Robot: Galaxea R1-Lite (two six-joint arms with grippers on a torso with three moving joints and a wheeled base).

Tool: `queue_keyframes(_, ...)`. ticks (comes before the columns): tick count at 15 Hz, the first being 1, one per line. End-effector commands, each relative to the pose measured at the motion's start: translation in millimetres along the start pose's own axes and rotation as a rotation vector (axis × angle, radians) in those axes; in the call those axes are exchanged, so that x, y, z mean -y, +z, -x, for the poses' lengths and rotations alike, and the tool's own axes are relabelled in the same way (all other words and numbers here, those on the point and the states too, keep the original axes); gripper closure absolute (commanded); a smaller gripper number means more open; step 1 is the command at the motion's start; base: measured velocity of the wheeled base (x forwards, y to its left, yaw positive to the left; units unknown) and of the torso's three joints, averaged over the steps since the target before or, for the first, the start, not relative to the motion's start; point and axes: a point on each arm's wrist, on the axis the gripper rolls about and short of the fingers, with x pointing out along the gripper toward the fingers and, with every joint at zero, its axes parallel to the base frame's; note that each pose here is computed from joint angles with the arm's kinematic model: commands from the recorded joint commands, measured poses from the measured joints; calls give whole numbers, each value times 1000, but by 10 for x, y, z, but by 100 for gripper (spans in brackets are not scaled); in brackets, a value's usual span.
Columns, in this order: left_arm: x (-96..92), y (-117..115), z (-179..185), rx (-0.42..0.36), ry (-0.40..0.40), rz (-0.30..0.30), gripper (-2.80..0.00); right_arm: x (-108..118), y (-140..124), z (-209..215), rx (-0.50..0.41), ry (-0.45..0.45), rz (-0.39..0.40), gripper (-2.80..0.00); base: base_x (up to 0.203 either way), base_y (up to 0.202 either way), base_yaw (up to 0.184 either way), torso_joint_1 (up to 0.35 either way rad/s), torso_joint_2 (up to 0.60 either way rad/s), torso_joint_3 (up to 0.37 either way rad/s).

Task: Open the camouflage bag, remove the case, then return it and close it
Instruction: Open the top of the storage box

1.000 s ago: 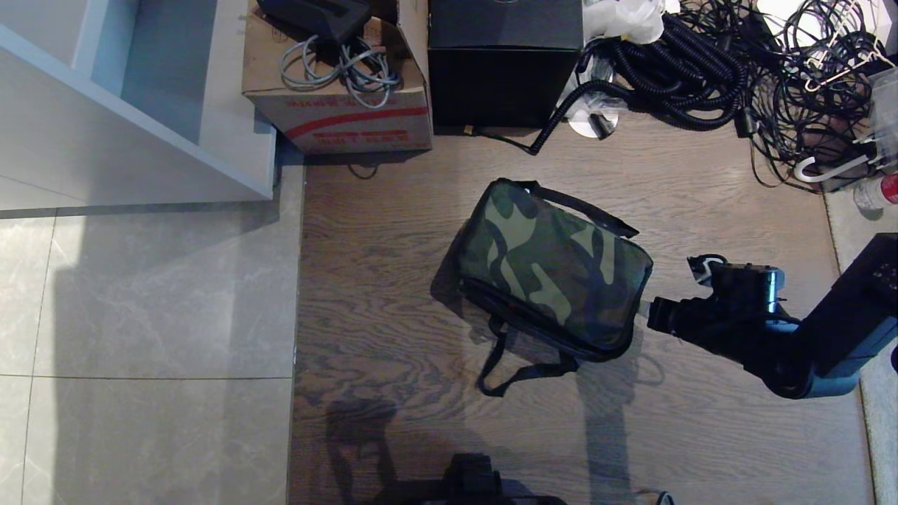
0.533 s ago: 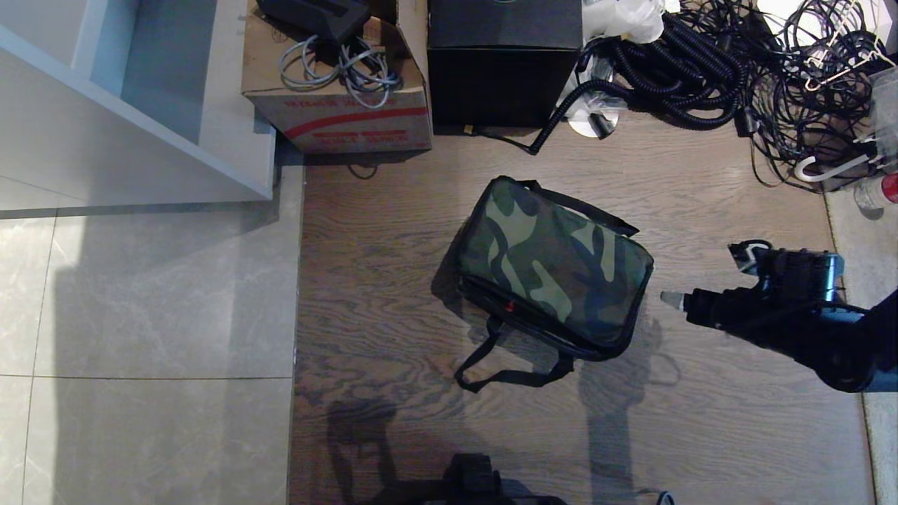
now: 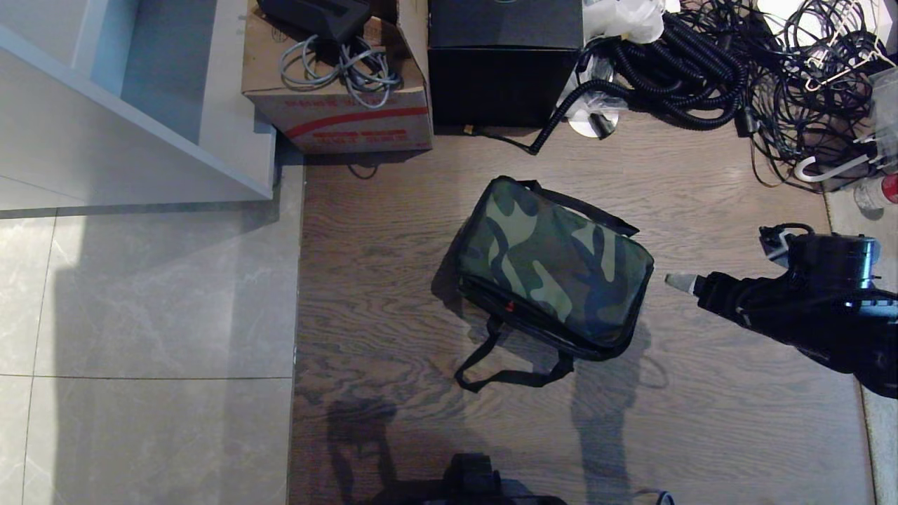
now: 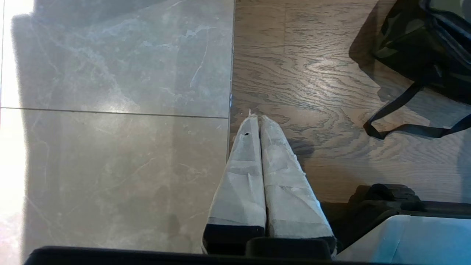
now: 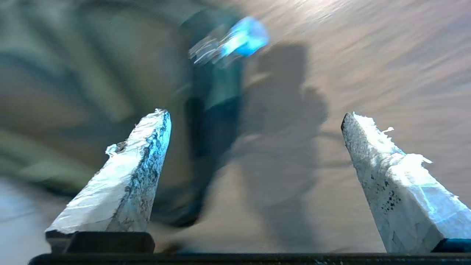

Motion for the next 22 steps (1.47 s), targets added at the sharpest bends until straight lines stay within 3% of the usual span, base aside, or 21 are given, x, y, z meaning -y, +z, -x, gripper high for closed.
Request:
queue_keyframes(1, 0, 0, 0, 0, 0, 0, 0, -281, -99, 11, -37, 90, -103, -280, 0, 0, 0, 0, 0, 0)
queue_keyframes(6, 0, 0, 0, 0, 0, 0, 0, -493, -251, -214, -132, 181, -326, -280, 0, 0, 0, 0, 0, 0)
queue_keyframes(13, 0, 0, 0, 0, 0, 0, 0, -524, -454, -457, -153, 207, -325, -280, 0, 0, 0, 0, 0, 0)
queue_keyframes(22, 0, 0, 0, 0, 0, 0, 0, -514, -591, -467, -200, 194, -292, -280, 0, 0, 0, 0, 0, 0)
